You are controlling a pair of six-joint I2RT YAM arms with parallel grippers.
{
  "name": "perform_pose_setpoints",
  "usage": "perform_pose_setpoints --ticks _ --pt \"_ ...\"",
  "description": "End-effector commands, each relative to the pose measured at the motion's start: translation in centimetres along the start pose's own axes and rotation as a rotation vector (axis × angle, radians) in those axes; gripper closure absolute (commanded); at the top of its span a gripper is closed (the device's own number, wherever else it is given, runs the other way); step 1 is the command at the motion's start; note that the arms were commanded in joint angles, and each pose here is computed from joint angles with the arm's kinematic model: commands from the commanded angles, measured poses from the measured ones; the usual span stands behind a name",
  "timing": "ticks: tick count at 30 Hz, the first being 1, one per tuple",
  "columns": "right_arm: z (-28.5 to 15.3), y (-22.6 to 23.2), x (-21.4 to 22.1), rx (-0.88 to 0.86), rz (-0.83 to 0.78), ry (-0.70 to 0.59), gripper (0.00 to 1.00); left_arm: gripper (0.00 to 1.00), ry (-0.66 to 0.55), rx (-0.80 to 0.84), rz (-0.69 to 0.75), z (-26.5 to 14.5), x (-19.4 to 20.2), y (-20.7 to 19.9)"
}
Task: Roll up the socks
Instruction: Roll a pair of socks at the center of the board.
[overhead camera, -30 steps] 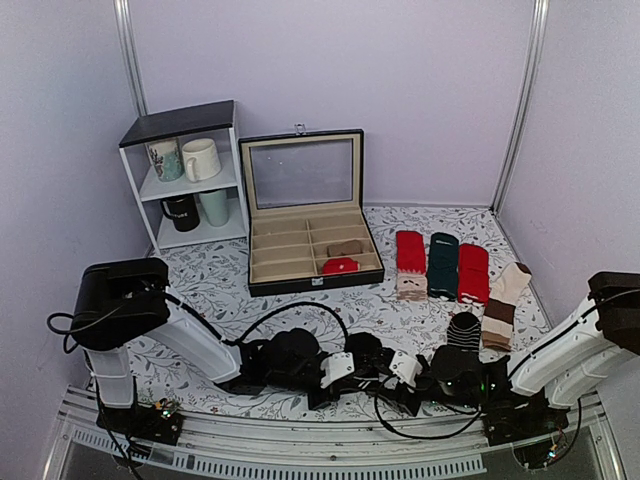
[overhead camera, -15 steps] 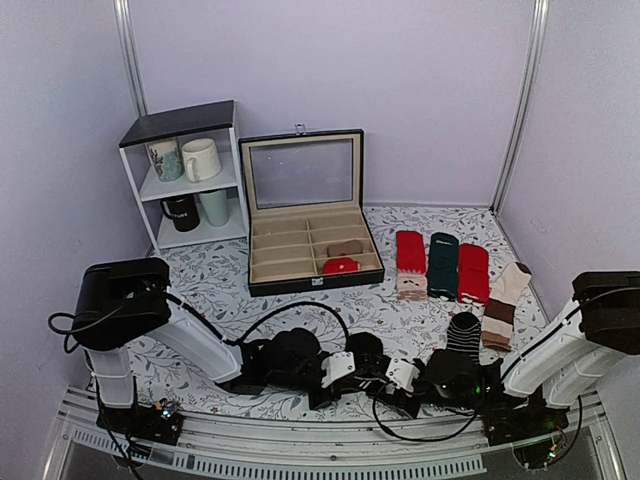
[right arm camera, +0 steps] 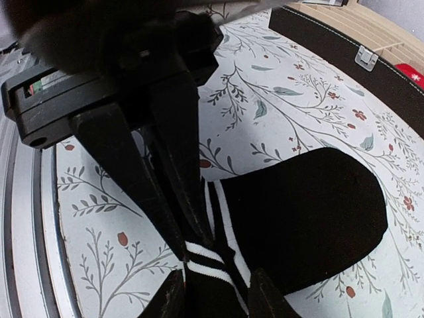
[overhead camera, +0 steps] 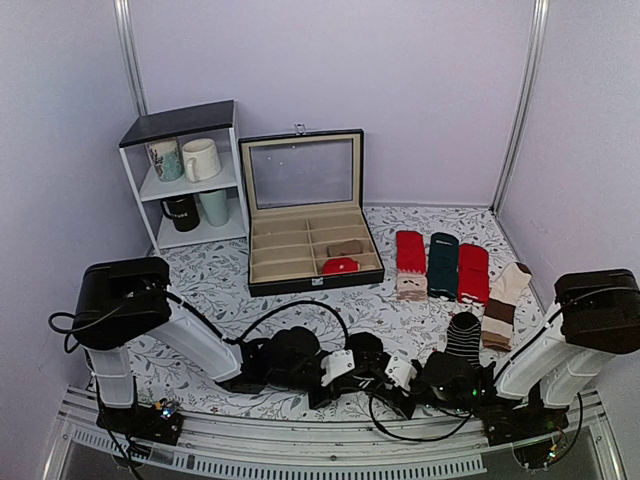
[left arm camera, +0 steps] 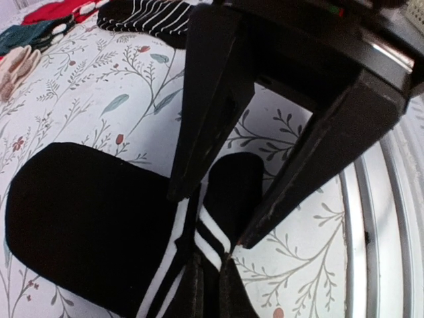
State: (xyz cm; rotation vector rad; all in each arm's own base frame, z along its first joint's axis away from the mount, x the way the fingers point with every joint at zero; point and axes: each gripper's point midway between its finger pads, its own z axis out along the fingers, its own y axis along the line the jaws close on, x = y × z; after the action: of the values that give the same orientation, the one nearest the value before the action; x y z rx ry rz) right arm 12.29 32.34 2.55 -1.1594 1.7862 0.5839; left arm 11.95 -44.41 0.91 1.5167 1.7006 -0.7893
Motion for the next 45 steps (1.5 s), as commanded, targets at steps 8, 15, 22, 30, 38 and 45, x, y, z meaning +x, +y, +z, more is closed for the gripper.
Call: perform_pose_setpoints --ticks 8,15,22,30,38,45 --pt "-1.7 -1.8 3.1 0.072 0.136 0.05 0.51 1.0 0.338 0.036 -0.04 -0.3 10.5 -1.0" --pt "-3.7 -1.4 0.6 0.016 0.091 -0.089 0.48 1.0 0.338 0.042 -0.042 -0.1 10.5 -1.0" --pt "-3.6 -0.9 -1.6 -0.035 0.024 -0.178 0.44 1.0 0.343 0.046 -0.044 0.0 10.7 -1.1" --pt "-2.0 -0.7 -1.4 -0.105 0.028 -0.2 0.44 1.0 0.348 0.056 -0.05 0.0 10.8 -1.3" --pt "-1.4 -0.9 -1.0 -0.134 0.066 -0.215 0.46 1.0 0.35 0.058 -0.052 0.0 10.9 -1.3" --pt "-0.1 0.0 0.4 -0.183 0.07 -0.134 0.5 1.0 0.351 0.059 -0.054 0.0 10.9 -1.3"
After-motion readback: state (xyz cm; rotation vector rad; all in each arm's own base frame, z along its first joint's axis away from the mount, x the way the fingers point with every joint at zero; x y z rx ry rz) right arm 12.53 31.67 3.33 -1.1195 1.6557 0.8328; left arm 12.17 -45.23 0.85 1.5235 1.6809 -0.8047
